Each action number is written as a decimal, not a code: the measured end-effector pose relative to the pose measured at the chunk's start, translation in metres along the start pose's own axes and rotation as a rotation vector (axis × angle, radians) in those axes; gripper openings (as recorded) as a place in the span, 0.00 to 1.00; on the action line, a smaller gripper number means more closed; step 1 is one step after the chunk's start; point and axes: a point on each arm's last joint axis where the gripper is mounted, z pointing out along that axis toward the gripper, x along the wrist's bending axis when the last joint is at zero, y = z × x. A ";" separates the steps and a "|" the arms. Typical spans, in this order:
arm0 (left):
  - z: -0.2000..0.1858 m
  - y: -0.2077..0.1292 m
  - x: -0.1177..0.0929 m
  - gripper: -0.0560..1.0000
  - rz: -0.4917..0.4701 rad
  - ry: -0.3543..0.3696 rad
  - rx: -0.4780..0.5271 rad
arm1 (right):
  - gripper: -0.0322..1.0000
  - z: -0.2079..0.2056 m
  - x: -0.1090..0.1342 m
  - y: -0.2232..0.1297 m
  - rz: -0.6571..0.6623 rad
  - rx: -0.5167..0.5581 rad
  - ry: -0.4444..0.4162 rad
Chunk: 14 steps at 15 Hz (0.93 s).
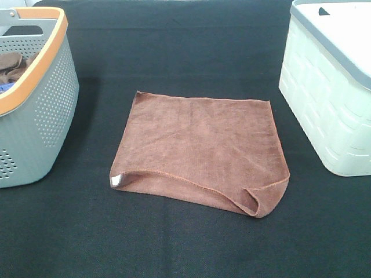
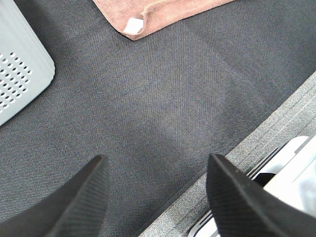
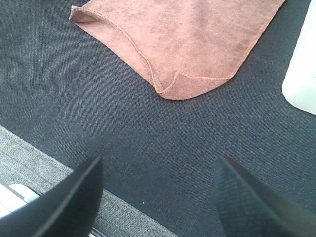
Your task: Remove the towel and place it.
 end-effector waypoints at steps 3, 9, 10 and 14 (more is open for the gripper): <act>0.000 0.000 0.000 0.59 0.000 0.000 0.000 | 0.63 0.000 0.000 0.000 0.000 0.000 0.000; 0.000 0.000 0.004 0.59 -0.055 0.055 -0.002 | 0.63 0.000 -0.001 0.000 0.019 -0.001 -0.019; 0.000 0.000 0.007 0.59 -0.111 0.111 -0.004 | 0.63 0.001 -0.002 0.001 0.046 -0.002 -0.046; -0.008 -0.006 0.021 0.59 -0.378 0.397 -0.040 | 0.63 -0.008 0.000 -0.006 0.165 -0.105 -0.217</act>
